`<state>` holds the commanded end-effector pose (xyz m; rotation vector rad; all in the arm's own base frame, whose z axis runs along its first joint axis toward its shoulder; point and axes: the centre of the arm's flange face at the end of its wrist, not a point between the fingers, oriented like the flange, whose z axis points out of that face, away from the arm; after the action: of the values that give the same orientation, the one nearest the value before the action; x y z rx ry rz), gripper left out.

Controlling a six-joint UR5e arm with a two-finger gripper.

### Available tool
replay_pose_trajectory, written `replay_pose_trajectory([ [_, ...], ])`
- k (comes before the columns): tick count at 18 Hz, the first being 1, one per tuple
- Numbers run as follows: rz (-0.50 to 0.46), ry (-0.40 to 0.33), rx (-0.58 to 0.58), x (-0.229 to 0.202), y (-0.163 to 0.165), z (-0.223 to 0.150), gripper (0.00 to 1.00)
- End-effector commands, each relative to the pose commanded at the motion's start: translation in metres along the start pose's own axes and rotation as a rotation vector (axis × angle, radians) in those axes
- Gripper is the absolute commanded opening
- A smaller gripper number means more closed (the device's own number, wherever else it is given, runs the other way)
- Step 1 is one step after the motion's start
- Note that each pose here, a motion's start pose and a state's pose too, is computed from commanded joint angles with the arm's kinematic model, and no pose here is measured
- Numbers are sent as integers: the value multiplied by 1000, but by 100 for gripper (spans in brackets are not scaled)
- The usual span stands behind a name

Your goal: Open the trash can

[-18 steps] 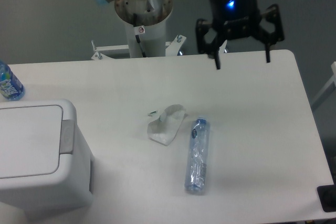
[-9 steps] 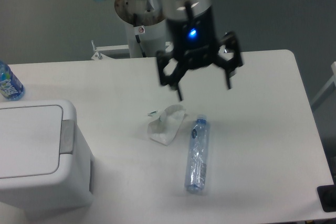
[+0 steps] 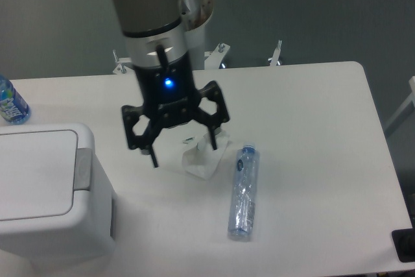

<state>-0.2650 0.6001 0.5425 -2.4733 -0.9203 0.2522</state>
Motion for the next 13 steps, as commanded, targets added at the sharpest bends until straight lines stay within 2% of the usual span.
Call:
replay_pose_trajectory([
  [4, 16, 17, -31, 27, 12, 14, 100],
  [13, 43, 33, -63, 50, 31, 22, 100],
])
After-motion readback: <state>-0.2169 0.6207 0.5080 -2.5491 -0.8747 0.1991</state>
